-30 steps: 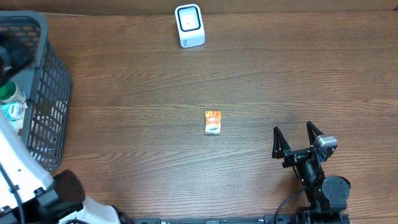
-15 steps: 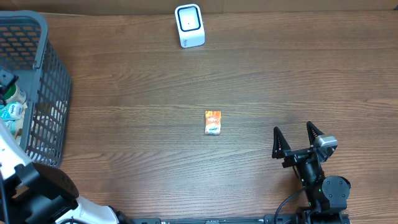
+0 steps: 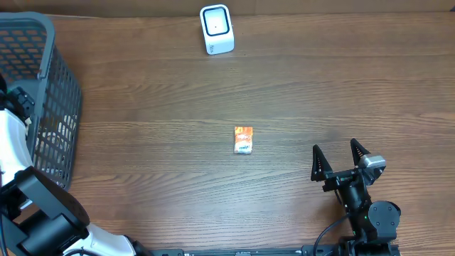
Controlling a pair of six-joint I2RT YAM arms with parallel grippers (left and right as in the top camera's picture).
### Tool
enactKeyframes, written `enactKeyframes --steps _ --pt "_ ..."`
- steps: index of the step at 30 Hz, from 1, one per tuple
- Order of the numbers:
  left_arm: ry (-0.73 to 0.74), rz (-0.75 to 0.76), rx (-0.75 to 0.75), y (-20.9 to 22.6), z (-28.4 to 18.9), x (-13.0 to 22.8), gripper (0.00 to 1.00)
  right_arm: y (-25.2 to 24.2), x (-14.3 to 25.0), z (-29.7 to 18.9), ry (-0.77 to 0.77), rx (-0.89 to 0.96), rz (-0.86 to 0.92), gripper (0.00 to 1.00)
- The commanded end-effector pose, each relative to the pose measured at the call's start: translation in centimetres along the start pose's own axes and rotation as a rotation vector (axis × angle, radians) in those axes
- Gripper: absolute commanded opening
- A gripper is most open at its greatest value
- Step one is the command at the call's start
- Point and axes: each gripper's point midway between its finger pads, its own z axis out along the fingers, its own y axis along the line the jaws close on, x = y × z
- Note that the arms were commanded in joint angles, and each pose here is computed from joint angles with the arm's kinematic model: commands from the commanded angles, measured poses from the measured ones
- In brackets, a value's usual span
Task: Scan the item barcode
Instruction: 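Return the left gripper into the basket and grasp the teal tissue pack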
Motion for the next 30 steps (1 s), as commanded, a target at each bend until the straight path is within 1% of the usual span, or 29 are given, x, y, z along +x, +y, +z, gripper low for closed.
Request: enactKeyframes --steps 1,5,10,18,23,30 --pt "-0.017 0.155 0.012 -0.2 1.0 0.4 0.73 -0.2 0.1 0.0 -0.008 0.006 -0.006 1.0" --pt "-0.029 0.203 0.011 -0.5 2.3 0.6 0.71 -0.2 0.1 0.0 -0.008 0.006 -0.006 1.0" --pt "0.047 0.225 0.014 -1.1 5.0 3.0 0.68 -0.2 0.1 0.0 -0.008 0.006 -0.006 1.0" --pt "0.107 0.232 0.005 -1.2 8.7 5.5 0.68 -0.2 0.1 0.0 -0.008 0.006 -0.006 1.0" --pt "0.117 0.229 -0.002 -1.0 9.9 6.2 0.67 -0.2 0.1 0.0 -0.008 0.006 -0.006 1.0" --pt "0.09 0.23 -0.002 -0.8 10.0 5.4 0.59 -0.2 0.1 0.0 -0.008 0.006 -0.006 1.0"
